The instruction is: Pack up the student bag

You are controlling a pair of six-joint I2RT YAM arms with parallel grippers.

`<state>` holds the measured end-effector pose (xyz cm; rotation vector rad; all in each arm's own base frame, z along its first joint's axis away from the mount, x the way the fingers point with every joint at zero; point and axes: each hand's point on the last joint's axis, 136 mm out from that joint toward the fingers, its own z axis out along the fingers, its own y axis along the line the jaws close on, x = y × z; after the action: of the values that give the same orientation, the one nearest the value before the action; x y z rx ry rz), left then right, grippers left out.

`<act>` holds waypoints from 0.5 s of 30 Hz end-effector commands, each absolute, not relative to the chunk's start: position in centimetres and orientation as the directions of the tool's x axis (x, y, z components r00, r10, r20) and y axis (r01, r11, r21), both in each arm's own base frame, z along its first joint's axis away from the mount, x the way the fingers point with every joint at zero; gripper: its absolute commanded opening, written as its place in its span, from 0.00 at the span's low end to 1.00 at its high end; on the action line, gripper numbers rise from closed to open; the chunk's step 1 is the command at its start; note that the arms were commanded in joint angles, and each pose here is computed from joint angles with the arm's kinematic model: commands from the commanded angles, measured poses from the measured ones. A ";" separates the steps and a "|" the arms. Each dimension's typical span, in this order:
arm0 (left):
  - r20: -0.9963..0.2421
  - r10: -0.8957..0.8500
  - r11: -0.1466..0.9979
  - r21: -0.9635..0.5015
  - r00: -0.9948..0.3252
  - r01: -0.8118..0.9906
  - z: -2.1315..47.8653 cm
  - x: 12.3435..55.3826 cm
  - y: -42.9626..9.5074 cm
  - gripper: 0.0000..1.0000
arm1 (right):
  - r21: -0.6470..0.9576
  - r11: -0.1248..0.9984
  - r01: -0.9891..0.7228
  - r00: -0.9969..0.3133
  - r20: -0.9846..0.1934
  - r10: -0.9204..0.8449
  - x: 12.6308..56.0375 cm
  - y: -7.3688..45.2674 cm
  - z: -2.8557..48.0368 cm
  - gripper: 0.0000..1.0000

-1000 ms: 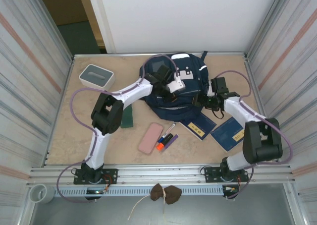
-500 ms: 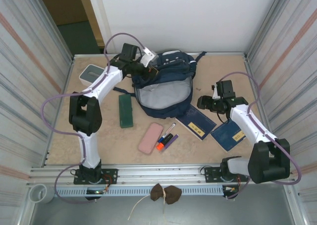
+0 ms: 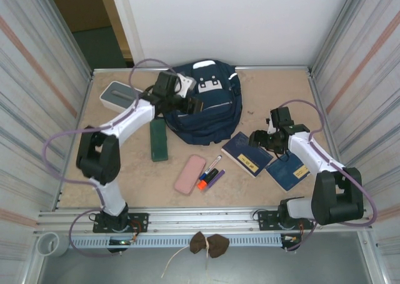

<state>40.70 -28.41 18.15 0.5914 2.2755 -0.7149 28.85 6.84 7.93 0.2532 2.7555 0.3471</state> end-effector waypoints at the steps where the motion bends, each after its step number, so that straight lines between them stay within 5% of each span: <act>1: -0.688 0.050 0.732 -0.468 -0.724 0.495 19.6 36.6 -31.2 0.65 | 0.320 0.937 0.139 -0.930 -0.282 0.234 29.9 7.6 7.6 0.84; 7: -0.480 0.071 0.698 -0.603 -0.874 0.388 14.4 27.9 -35.6 0.66 | 0.355 0.922 0.152 -0.944 -0.223 0.242 32.8 8.0 6.2 0.90; 15: -0.387 0.170 0.665 -0.634 -0.906 0.395 11.6 23.9 -42.3 0.65 | 0.409 0.891 0.196 -0.952 -0.140 0.274 33.5 7.2 4.6 0.85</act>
<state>23.97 -39.77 10.63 0.4926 2.5972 -1.0252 33.26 6.53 4.53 0.3791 2.8500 0.5053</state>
